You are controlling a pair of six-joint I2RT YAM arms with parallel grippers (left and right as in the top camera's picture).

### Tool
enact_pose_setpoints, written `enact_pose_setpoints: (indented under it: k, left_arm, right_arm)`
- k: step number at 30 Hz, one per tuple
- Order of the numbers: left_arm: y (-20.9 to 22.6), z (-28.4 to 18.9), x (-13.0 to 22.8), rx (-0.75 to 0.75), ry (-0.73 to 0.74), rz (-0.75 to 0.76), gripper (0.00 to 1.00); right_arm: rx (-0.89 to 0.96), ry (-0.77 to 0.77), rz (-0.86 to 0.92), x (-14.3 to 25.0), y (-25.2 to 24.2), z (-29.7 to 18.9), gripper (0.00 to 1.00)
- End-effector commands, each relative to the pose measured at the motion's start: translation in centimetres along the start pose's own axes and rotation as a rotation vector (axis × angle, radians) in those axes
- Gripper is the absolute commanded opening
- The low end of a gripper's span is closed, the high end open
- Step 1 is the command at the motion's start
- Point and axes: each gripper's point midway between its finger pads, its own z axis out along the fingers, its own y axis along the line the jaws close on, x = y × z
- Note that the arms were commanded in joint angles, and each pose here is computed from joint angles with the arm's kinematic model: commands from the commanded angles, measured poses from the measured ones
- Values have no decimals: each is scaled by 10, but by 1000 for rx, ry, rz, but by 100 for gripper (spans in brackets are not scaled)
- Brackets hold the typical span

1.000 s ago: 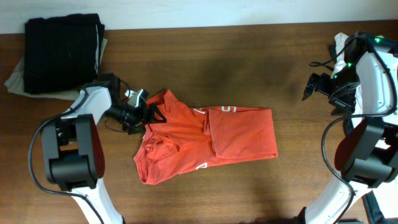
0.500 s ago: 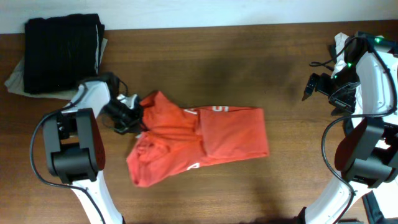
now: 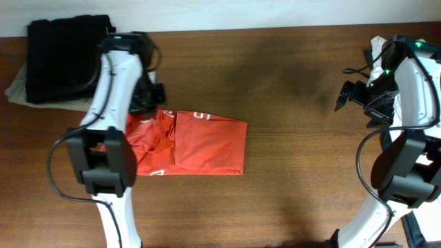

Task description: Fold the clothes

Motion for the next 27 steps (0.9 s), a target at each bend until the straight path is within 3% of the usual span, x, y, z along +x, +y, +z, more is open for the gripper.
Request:
enact_pose_setpoints:
  k: [1,4,15,27]
  left_arm:
    - [-61,-11,21,60,-20,121,0]
    - [-93,-10,34,53,-33,208,0]
    - [-131,-26,69,115,13,295,0]
    - [-181,-12,79,156,-49,412,1]
  right_arm:
    - [-13,-41,-11,0,3,-14,99]
    - [-13,-41,-11,0,3,-14,99]
    - [-13,-41,-11,0,3,-14,98]
    - [-11,-42,-10,0,2,-14,99]
